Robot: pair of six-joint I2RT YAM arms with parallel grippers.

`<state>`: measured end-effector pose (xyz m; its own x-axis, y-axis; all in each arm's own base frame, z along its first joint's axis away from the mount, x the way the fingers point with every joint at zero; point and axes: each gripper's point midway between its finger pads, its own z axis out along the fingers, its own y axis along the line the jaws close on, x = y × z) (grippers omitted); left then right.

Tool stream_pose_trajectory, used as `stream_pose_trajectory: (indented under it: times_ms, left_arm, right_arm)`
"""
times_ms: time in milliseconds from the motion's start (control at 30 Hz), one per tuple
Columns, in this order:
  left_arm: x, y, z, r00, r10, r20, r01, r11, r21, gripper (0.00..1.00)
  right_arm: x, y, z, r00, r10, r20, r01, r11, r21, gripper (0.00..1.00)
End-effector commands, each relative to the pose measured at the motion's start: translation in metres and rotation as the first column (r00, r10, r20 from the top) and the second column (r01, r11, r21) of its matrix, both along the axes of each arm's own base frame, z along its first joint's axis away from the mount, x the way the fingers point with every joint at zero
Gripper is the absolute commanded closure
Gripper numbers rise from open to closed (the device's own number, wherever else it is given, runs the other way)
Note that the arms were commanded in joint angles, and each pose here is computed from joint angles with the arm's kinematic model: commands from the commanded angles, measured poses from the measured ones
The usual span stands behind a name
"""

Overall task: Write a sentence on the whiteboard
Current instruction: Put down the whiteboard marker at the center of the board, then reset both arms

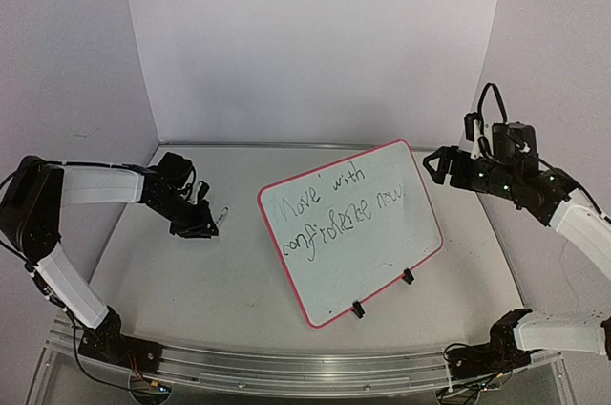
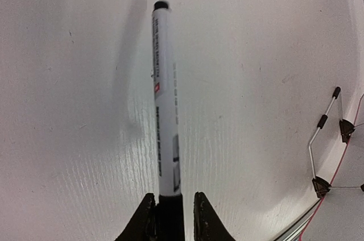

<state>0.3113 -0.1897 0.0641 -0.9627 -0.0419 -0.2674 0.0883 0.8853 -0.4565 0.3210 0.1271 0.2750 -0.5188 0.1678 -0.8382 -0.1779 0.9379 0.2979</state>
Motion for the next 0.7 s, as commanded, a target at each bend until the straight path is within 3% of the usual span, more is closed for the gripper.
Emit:
stream_pose_trajectory:
  times_ms: [0, 333, 500, 667]
  left_arm:
    - [0.013, -0.003, 0.008, 0.999, 0.014, 0.049, -0.013, 1.000, -0.011, 0.71]
    - [0.022, -0.002, 0.008, 0.998, 0.039, 0.053, -0.039, 0.999, -0.001, 0.26]
    - [0.037, 0.008, 0.023, 0.989, 0.069, 0.127, -0.075, 0.996, 0.038, 0.15]
    - [0.063, 0.046, 0.056, 0.954, 0.171, 0.247, -0.182, 0.983, 0.022, 0.09]
  right_arm:
    - [-0.001, -0.010, 0.005, 0.999, -0.042, 0.024, 0.043, 0.999, -0.009, 0.02]
    - [0.001, -0.009, -0.005, 0.999, -0.036, 0.002, 0.036, 0.999, -0.036, 0.02]
    - [0.008, -0.011, -0.017, 0.999, -0.037, -0.021, 0.035, 0.996, -0.087, 0.02]
    - [0.018, -0.037, -0.028, 0.994, -0.099, -0.042, 0.094, 0.989, -0.115, 0.02]
